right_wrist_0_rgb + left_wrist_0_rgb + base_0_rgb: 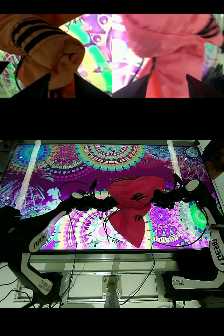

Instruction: Fold the clothes and pants, and hang the long-sleeved shirts on hangers.

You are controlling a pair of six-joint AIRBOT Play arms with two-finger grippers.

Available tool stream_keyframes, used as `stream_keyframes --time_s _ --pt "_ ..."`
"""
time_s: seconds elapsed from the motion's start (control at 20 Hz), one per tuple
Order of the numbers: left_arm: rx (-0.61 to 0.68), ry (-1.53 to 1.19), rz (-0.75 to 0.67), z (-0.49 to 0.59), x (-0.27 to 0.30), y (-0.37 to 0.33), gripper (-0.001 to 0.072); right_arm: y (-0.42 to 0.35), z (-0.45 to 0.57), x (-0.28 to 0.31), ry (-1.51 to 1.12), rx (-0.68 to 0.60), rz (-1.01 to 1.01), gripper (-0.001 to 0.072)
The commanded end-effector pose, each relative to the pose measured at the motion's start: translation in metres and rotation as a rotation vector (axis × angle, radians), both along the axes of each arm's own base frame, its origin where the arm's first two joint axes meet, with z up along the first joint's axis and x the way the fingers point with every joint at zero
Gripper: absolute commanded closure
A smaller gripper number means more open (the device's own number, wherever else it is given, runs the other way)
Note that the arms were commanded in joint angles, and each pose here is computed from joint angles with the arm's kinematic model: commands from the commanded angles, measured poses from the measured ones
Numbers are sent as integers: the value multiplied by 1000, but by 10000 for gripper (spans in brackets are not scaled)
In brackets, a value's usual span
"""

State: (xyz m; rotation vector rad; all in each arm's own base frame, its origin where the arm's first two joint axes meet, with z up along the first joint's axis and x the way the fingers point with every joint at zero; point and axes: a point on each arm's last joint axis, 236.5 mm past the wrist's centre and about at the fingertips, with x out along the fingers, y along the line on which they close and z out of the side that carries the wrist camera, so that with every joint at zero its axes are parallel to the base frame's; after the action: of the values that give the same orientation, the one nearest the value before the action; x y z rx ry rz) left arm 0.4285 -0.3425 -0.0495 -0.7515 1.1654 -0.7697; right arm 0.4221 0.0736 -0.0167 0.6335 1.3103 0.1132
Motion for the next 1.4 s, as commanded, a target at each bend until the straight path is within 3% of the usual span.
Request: stream_keyframes --time_s 0.0,0.25,0.55,0.65,0.75,0.8,0.85,0.9,1.05,1.1,1.15,1.2,1.25,1.3,1.35 --pt "-23 116 127 -21 13 2 155 4 3 -1 -6 13 21 367" --pt "-110 165 334 -23 48 6 155 4 3 0 -15 9 32 368" --pt "-84 150 382 -29 51 -1 184 3 3 1 -19 8 30 375" --pt "-117 165 415 -23 57 -1 274 3 3 1 -18 8 30 375" --pt "-125 151 428 -17 64 0 482 3 3 1 -19 7 30 375" --pt "-123 138 440 -14 69 1 512 2 3 3 -25 4 27 375" --pt "-123 120 438 -11 72 1 656 1 3 4 -30 -4 25 375" --pt "-110 63 414 -5 76 1 692 -3 2 5 -37 -21 25 375" --pt "-108 -87 353 29 88 5 694 -18 -6 2 -30 -98 46 380" --pt "-86 -162 327 46 92 10 694 -20 -8 -1 -20 -112 55 462" --pt "-40 -255 292 64 95 19 695 -19 -9 -7 7 -109 68 616" --pt "18 -345 256 82 97 30 695 -14 -9 -15 37 -87 82 690" --pt "95 -447 215 100 97 43 695 -4 -8 -24 61 -56 118 683" --pt "170 -531 184 115 97 58 695 4 -7 -33 76 -33 175 623" --pt "252 -600 164 129 97 75 695 12 -7 -41 97 -15 217 432"
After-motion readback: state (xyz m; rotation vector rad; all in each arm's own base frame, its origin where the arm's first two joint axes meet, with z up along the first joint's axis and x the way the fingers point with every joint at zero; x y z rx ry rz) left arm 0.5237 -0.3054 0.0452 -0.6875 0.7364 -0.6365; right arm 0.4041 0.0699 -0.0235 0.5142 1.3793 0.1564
